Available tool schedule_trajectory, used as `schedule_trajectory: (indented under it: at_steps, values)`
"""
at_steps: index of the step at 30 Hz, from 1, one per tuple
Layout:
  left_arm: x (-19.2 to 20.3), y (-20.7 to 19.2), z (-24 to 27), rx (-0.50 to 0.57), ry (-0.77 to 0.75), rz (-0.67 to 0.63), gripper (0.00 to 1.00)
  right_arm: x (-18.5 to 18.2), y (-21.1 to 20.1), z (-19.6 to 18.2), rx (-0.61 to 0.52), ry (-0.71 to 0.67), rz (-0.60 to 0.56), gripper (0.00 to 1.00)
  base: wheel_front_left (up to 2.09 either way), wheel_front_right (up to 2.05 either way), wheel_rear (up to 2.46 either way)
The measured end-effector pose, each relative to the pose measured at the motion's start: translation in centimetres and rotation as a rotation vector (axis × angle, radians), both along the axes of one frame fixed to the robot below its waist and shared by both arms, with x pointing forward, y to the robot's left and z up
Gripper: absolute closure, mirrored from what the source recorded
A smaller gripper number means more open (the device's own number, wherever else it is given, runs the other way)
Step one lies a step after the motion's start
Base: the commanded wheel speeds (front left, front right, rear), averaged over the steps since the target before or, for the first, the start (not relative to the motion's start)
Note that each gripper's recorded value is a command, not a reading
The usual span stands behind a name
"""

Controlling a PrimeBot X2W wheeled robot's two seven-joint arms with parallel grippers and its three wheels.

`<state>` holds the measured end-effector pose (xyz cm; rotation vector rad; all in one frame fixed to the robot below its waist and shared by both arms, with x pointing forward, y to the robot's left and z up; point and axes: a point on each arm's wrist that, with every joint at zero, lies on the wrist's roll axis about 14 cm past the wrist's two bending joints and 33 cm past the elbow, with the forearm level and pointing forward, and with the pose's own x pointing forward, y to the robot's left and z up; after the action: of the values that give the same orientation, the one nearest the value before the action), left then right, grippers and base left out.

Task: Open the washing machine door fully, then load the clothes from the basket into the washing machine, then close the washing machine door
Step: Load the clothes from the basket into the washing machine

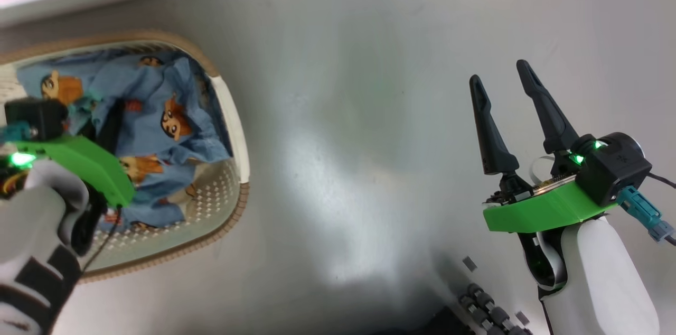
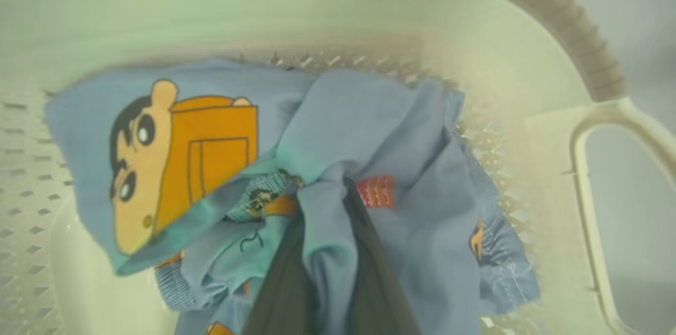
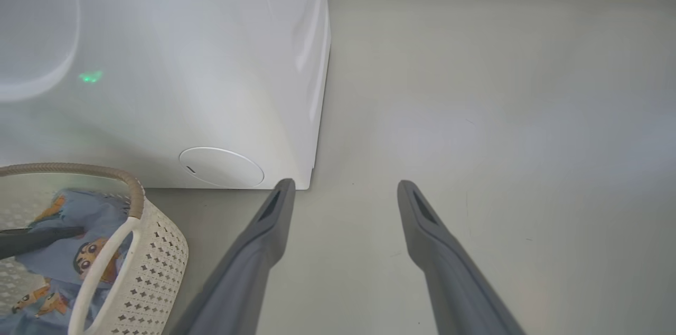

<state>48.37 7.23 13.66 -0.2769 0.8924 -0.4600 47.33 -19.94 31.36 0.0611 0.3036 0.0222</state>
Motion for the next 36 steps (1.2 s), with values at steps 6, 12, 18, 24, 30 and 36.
schedule_trajectory:
  at_steps: [6, 12, 18, 24, 30, 36]
  values:
    - [-1.2, 1.1, 3.6, -0.024, -0.060, 0.062, 1.00, 0.5, 0.5, 2.3, 0.017, -0.053, 0.003, 0.00, 0.00, 0.00, 0.00]
    - [-2.2, 2.4, 8.5, -0.039, -0.164, 0.121, 1.00, -0.4, 0.1, 4.7, 0.024, -0.086, -0.016, 0.00, 0.00, 0.00, 0.00]
    - [-4.1, 3.6, 13.3, -0.041, -0.257, 0.190, 1.00, -2.5, 0.0, 6.7, 0.030, -0.097, -0.031, 0.00, 0.00, 0.00, 0.00]
    - [-6.8, 4.7, 17.7, -0.021, -0.340, 0.269, 1.00, -5.2, -0.1, 8.8, 0.035, -0.114, -0.044, 0.00, 0.00, 0.00, 0.00]
    - [-9.3, 5.0, 22.2, -0.007, -0.448, 0.309, 1.00, -8.0, 0.1, 10.8, 0.033, -0.143, -0.041, 0.00, 0.00, 0.00, 0.00]
    - [-11.7, 5.7, 26.0, 0.024, -0.558, 0.338, 1.00, -10.2, 0.6, 12.9, 0.044, -0.190, -0.031, 0.00, 0.00, 0.00, 0.00]
